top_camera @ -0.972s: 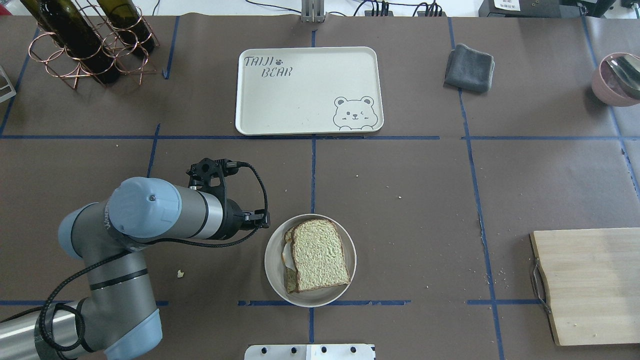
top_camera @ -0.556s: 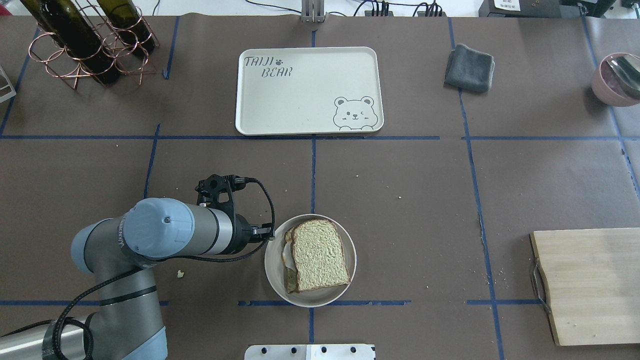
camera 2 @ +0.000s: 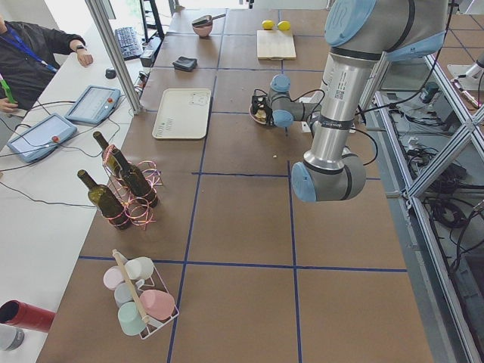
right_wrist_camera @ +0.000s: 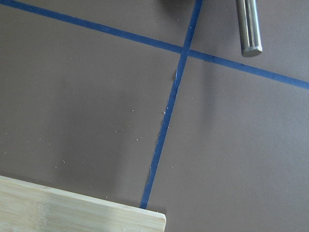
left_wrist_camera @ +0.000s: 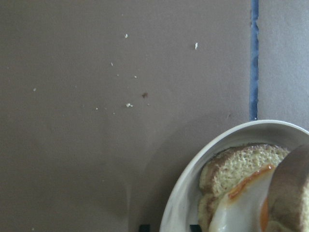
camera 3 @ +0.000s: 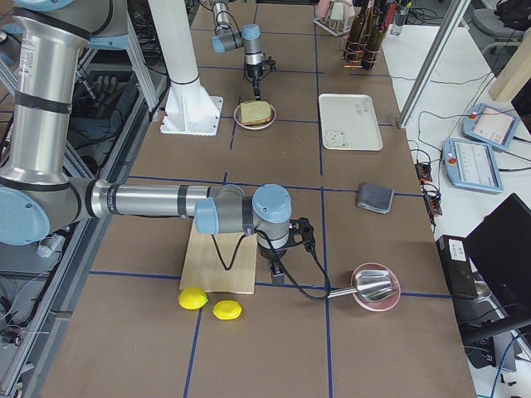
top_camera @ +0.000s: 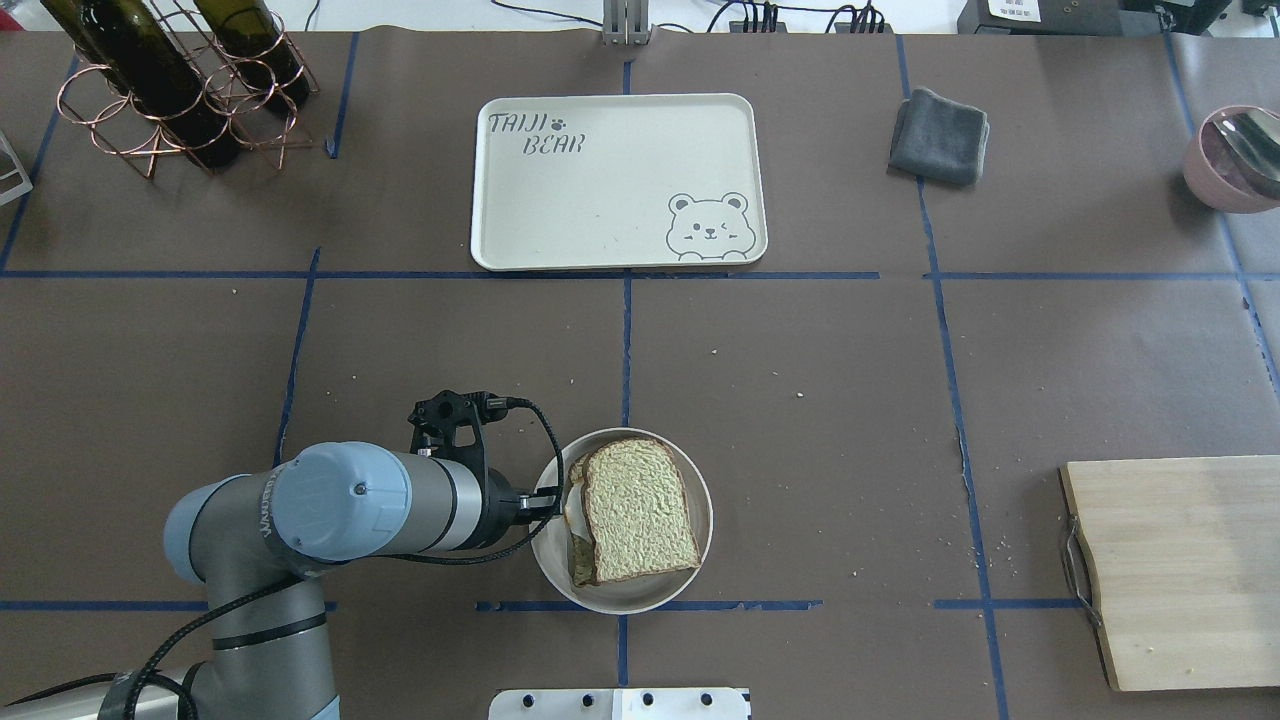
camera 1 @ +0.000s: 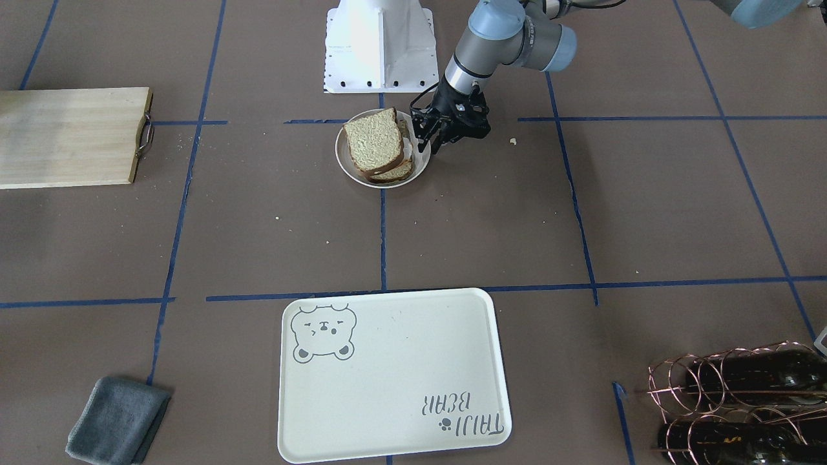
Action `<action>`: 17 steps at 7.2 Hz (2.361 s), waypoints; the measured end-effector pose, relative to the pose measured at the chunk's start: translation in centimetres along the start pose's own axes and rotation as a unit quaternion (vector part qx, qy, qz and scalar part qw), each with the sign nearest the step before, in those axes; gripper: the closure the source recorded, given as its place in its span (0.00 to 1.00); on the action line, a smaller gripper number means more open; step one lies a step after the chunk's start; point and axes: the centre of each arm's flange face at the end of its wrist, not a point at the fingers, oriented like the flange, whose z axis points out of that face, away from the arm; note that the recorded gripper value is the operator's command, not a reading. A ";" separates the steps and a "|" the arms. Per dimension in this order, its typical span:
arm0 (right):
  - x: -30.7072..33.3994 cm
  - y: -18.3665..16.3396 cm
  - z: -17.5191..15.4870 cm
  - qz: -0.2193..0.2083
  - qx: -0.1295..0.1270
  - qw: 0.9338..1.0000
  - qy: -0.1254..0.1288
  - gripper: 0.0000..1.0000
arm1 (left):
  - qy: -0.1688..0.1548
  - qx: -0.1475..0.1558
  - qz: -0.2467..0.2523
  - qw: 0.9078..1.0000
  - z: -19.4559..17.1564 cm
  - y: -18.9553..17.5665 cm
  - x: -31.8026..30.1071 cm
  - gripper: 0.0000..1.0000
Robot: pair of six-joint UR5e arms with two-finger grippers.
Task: Make sandwich and place on tray
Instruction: 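Move the left gripper to the plate rim and grasp the plate, then carry the plate with the left gripper onto the white tray and release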
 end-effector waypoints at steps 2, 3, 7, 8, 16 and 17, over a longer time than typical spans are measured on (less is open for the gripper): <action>0.0 0.0 0.0 0.001 0.000 1.000 -0.002 0.00 | -0.002 -0.001 0.000 1.000 0.2 0.2 -0.1 1.00; 0.0 0.0 0.0 0.001 0.000 1.000 -0.002 0.00 | -0.004 -0.001 0.000 1.000 0.4 0.2 -0.2 1.00; 0.0 -0.1 0.0 0.001 0.000 1.000 0.000 0.00 | 0.018 0.005 0.004 1.000 -1.9 -0.9 1.1 1.00; 0.1 -0.3 0.1 0.001 0.000 1.000 0.000 0.00 | 0.027 0.014 0.007 1.000 -3.1 -3.2 1.7 1.00; 0.0 -0.3 -0.1 -0.001 0.002 1.000 0.002 0.00 | -0.012 0.058 0.066 0.996 -3.2 -40.6 5.5 1.00; 0.0 -0.3 -0.1 -0.001 0.001 1.000 0.003 0.00 | -0.016 0.060 0.066 0.996 -1.6 -42.4 4.6 1.00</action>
